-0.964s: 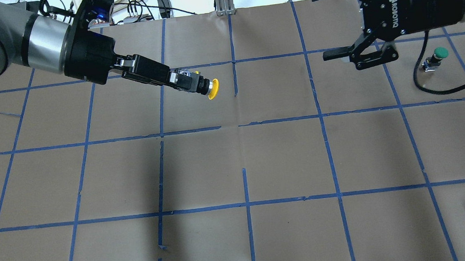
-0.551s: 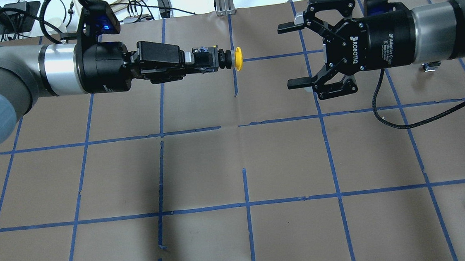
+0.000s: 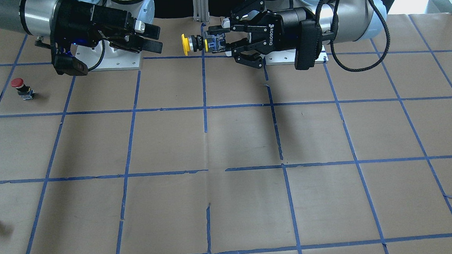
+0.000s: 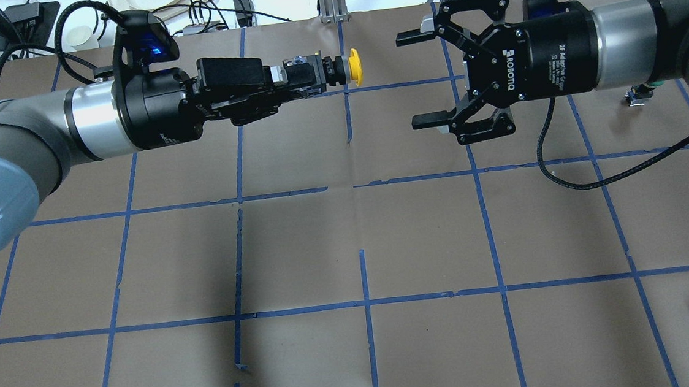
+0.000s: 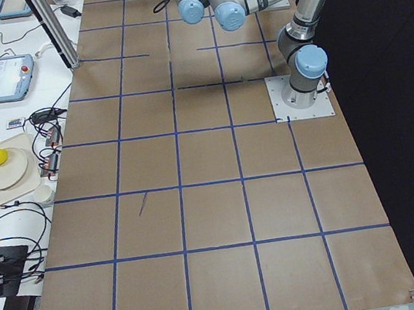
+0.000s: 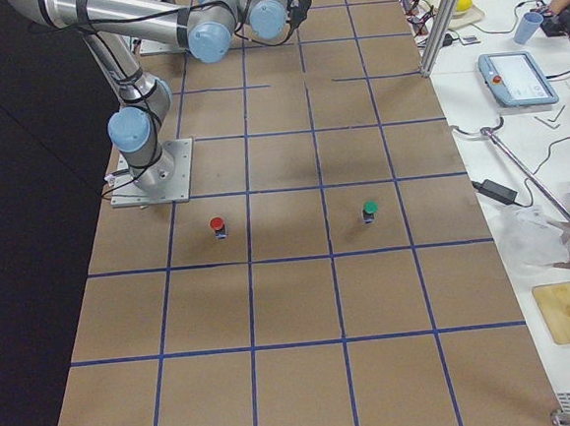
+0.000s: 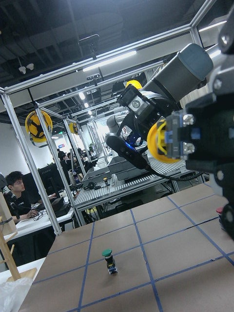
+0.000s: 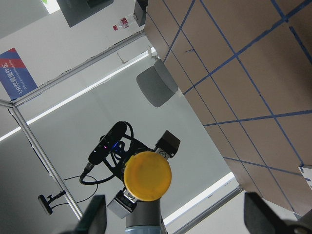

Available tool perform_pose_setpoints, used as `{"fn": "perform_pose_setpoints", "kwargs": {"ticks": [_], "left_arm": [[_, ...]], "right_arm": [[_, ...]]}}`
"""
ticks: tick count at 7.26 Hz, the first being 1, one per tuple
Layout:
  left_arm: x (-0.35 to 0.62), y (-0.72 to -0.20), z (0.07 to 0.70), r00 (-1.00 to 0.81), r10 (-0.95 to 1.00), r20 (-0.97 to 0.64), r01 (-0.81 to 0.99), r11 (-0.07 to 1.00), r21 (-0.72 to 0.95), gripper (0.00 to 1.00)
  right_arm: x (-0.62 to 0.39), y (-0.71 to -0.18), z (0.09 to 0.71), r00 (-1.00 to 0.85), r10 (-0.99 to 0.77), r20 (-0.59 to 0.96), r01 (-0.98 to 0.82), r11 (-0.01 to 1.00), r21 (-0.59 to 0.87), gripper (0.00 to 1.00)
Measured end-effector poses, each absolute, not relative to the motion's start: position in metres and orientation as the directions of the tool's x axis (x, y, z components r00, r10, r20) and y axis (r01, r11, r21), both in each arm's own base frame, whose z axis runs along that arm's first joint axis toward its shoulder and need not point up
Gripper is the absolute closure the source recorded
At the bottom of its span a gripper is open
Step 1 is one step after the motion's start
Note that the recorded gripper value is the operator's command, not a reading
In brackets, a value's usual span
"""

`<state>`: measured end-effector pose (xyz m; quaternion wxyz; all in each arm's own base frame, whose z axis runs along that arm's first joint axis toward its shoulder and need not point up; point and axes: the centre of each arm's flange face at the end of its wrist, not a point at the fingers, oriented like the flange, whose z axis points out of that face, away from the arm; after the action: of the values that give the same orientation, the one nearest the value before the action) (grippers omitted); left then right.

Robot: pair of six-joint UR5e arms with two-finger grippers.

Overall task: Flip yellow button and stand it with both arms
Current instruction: 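Close the right gripper on the yellow cap held out by the left gripper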

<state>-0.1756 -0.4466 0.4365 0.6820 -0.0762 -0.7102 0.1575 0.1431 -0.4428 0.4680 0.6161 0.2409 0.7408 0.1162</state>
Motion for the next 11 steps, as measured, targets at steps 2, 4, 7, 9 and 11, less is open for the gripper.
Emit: {"fn": "perform_pose_setpoints", "kwargs": {"ticks": [2, 4, 7, 9, 11], "left_arm": [[-0.179, -0.443, 0.438, -0.056, 0.329, 0.943, -0.102, 0.938, -0.333, 0.81], [-0.185, -0.439, 0.438, -0.051, 0.334, 0.941, -0.089, 0.937, -0.337, 0.81], [-0.196, -0.436, 0.436, -0.043, 0.334, 0.942, -0.063, 0.940, -0.336, 0.80], [-0.198, -0.436, 0.435, -0.042, 0.334, 0.942, -0.060, 0.940, -0.336, 0.80], [-0.198, -0.434, 0.436, -0.042, 0.337, 0.941, -0.058, 0.939, -0.339, 0.80]], "right_arm": [[0.156, -0.450, 0.468, -0.133, 0.472, -0.872, 0.189, 0.875, 0.445, 0.01], [0.170, -0.463, 0.469, -0.150, 0.460, -0.875, 0.169, 0.884, 0.436, 0.04], [0.175, -0.463, 0.470, -0.185, 0.491, -0.851, 0.178, 0.869, 0.462, 0.31], [0.182, -0.454, 0.473, -0.220, 0.522, -0.824, 0.186, 0.852, 0.490, 0.36], [0.185, -0.450, 0.476, -0.225, 0.538, -0.813, 0.188, 0.842, 0.505, 0.37]]}}
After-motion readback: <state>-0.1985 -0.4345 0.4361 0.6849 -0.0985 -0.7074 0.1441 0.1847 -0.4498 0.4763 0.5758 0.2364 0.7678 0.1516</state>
